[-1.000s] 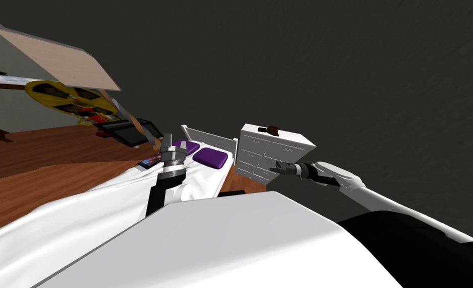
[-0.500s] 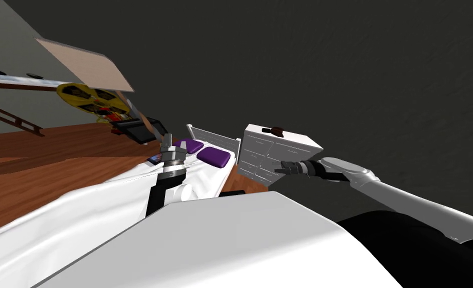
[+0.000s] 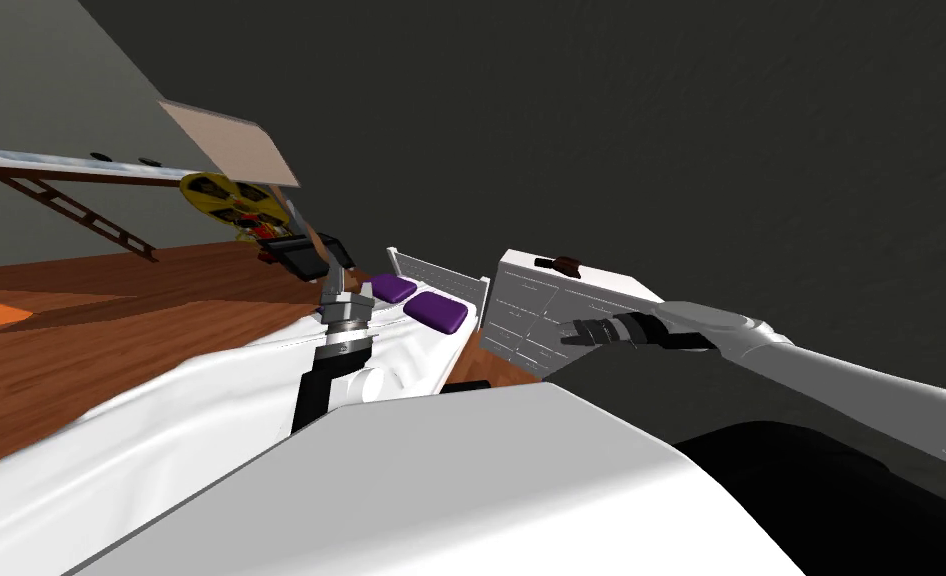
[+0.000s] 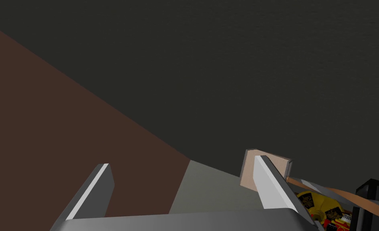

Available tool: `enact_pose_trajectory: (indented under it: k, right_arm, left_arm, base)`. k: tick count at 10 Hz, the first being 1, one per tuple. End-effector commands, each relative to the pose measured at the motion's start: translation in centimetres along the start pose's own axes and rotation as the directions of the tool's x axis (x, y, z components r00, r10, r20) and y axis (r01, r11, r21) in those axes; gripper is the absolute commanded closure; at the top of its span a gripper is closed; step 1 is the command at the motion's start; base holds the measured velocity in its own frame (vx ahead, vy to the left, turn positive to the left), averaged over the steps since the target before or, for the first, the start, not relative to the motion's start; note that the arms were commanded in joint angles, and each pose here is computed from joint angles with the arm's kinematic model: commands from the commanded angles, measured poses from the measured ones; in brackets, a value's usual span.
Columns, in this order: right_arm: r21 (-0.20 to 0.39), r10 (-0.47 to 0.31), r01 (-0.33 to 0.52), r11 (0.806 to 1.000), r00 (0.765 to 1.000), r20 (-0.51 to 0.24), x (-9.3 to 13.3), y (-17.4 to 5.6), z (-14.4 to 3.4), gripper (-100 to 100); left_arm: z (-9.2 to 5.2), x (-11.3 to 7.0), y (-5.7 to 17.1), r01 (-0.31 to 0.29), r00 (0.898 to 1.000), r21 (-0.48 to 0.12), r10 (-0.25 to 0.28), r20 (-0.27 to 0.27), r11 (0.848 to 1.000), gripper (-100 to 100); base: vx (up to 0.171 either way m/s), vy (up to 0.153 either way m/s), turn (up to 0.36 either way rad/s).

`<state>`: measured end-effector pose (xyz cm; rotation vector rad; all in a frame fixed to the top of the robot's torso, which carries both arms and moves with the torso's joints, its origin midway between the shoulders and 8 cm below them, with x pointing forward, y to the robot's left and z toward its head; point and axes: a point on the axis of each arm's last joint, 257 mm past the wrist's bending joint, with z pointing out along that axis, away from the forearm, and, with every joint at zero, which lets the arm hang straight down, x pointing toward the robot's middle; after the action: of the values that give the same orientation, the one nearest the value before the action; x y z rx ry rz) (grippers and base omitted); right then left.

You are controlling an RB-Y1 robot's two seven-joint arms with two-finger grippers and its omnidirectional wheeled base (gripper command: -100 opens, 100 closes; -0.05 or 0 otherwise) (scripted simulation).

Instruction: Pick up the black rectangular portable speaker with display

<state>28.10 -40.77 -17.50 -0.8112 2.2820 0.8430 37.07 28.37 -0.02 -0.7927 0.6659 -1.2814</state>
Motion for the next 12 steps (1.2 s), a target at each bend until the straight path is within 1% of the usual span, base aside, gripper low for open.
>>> enact_pose_trajectory:
  k: [1, 2, 3, 4, 5, 6, 7, 8, 9, 10, 11, 12]
  right_arm:
    - [0.015, -0.008, 0.009, 1.0, 0.999, -0.038, -0.2, -0.4, -0.8, -100]
    - [0.054, 0.013, -0.008, 0.999, 0.995, -0.099, 0.8, -1.6, -2.4, -100]
    - [0.068, 0.006, 0.003, 0.998, 0.992, -0.124, 0.5, -1.9, -3.0, -100]
    - [0.07, 0.001, 0.008, 0.998, 0.991, -0.134, 0.4, -2.0, -3.2, -100]
    - [0.114, 0.028, -0.006, 0.993, 0.981, -0.193, 1.2, -3.2, -5.0, -100]
    - [0.125, 0.02, 0.007, 0.992, 0.976, -0.217, 0.8, -3.4, -5.6, -100]
    - [0.161, 0.048, -0.005, 0.987, 0.963, -0.265, 1.5, -4.2, -7.2, -100]
    - [0.18, 0.046, 0.006, 0.984, 0.957, -0.287, 1.1, -4.7, -8.0, -100]
    - [0.183, 0.041, 0.015, 0.983, 0.953, -0.299, 0.8, -4.7, -8.2, -100]
    - [0.231, 0.075, 0.008, 0.973, 0.935, -0.346, 1.2, -5.7, -10.3, -100]
    - [0.24, 0.069, 0.023, 0.971, 0.928, -0.366, 0.7, -5.8, -10.8, -100]
    - [0.24, 0.069, 0.023, 0.971, 0.928, -0.366, 0.7, -5.8, -10.8, -100]
  left_arm:
    - [0.0, 0.0, 0.0, 0.0, 1.0, 0.0, 0.0, 0.0, 1.0, 0]
    - [0.0, 0.0, 0.0, 0.0, 1.0, 0.0, 0.0, 0.0, 1.0, 0]
    - [0.0, 0.0, 0.0, 0.0, 1.0, 0.0, 0.0, 0.0, 1.0, 0]
    - [0.0, 0.0, 0.0, 0.0, 1.0, 0.0, 0.0, 0.0, 1.0, 0]
    - [0.0, 0.0, 0.0, 0.0, 1.0, 0.0, 0.0, 0.0, 1.0, 0]
    - [0.0, 0.0, 0.0, 0.0, 1.0, 0.0, 0.0, 0.0, 1.0, 0]
    - [0.0, 0.0, 0.0, 0.0, 1.0, 0.0, 0.0, 0.0, 1.0, 0]
    - [0.0, 0.0, 0.0, 0.0, 1.0, 0.0, 0.0, 0.0, 1.0, 0]
    - [0.0, 0.0, 0.0, 0.0, 1.0, 0.0, 0.0, 0.0, 1.0, 0]
    - [0.0, 0.0, 0.0, 0.0, 1.0, 0.0, 0.0, 0.0, 1.0, 0]
    - [0.0, 0.0, 0.0, 0.0, 1.0, 0.0, 0.0, 0.0, 1.0, 0]
    - [0.0, 0.0, 0.0, 0.0, 1.0, 0.0, 0.0, 0.0, 1.0, 0]
  base:
    - [-0.009, 0.014, -0.009]
    - [-0.013, 0.034, 0.195]
    - [-0.017, 0.032, 0.147]
    - [-0.007, 0.015, -0.007]
    - [-0.01, 0.031, 0.183]
    - [-0.013, 0.028, 0.139]
    - [-0.022, 0.035, 0.205]
    - [-0.016, 0.029, 0.124]
    - [-0.001, 0.013, -0.012]
    - [-0.007, 0.033, 0.202]
    - [-0.007, 0.022, 0.122]
    - [-0.002, 0.006, -0.024]
